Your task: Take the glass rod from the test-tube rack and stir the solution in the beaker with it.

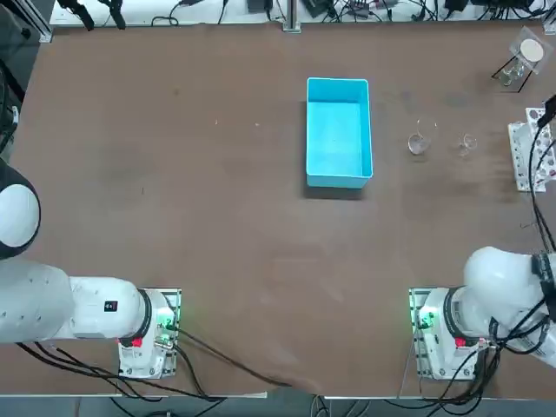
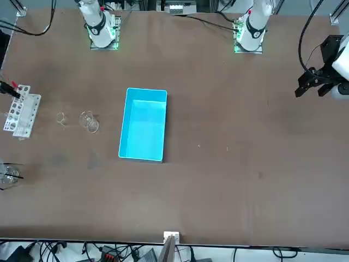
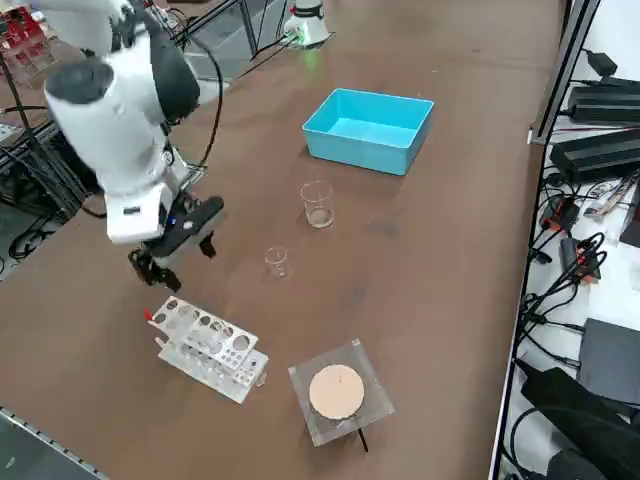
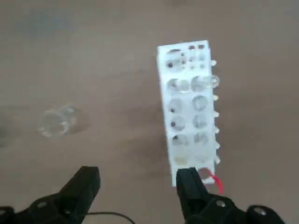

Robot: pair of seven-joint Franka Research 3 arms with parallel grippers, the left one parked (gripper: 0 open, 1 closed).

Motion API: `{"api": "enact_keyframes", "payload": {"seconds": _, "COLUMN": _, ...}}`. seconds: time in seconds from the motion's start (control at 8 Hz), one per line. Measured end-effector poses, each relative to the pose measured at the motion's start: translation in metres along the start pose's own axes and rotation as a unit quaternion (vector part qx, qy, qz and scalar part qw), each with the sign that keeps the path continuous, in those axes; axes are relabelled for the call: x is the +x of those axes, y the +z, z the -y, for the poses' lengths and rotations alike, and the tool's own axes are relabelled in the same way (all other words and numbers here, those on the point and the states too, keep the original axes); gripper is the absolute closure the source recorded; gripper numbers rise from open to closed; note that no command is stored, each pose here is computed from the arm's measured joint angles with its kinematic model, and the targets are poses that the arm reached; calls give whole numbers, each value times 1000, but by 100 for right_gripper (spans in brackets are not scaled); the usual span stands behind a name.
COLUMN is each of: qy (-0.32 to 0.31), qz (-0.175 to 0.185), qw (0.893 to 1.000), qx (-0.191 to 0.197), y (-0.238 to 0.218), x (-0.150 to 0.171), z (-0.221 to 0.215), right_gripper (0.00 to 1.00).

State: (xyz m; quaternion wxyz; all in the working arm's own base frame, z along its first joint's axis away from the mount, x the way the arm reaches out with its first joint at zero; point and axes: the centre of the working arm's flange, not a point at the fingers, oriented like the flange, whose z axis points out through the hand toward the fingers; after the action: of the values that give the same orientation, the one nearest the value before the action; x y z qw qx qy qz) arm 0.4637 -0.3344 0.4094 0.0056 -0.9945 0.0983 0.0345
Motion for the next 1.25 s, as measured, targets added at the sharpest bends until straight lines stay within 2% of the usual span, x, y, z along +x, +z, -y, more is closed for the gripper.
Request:
{"api": "enact_keyframes", "payload": {"seconds": 0.38, "qy": -68, "qz": 21, "qw": 997, "qx": 17, "y": -100, "x": 20, "z": 89, "right_gripper": 0}}
{"api": "enact_keyframes", "payload": {"seconds": 0.62, "qy": -114, "qz": -3, "qw": 993, "qx": 11, "y": -156, "x": 39, "z": 178, "right_gripper": 0}}
{"api": "enact_keyframes", "payload": {"seconds": 0.75, "qy": -116, "qz": -5, "qw": 993, "qx": 8, "y": -176, "x": 40, "z": 232, "right_gripper": 0}}
{"api": "enact_keyframes", "payload": {"seconds": 0.88, "qy": -100, "qz": -3, "qw": 995, "qx": 3, "y": -190, "x": 35, "z": 287, "right_gripper": 0}}
{"api": "enact_keyframes", "payload": {"seconds": 1.0, "qy": -84, "qz": -4, "qw": 996, "qx": -7, "y": -197, "x": 30, "z": 324, "right_gripper": 0}}
{"api": "enact_keyframes", "payload": {"seconds": 1.25, "qy": -78, "qz": -2, "qw": 997, "qx": -16, "y": -198, "x": 23, "z": 352, "right_gripper": 0}}
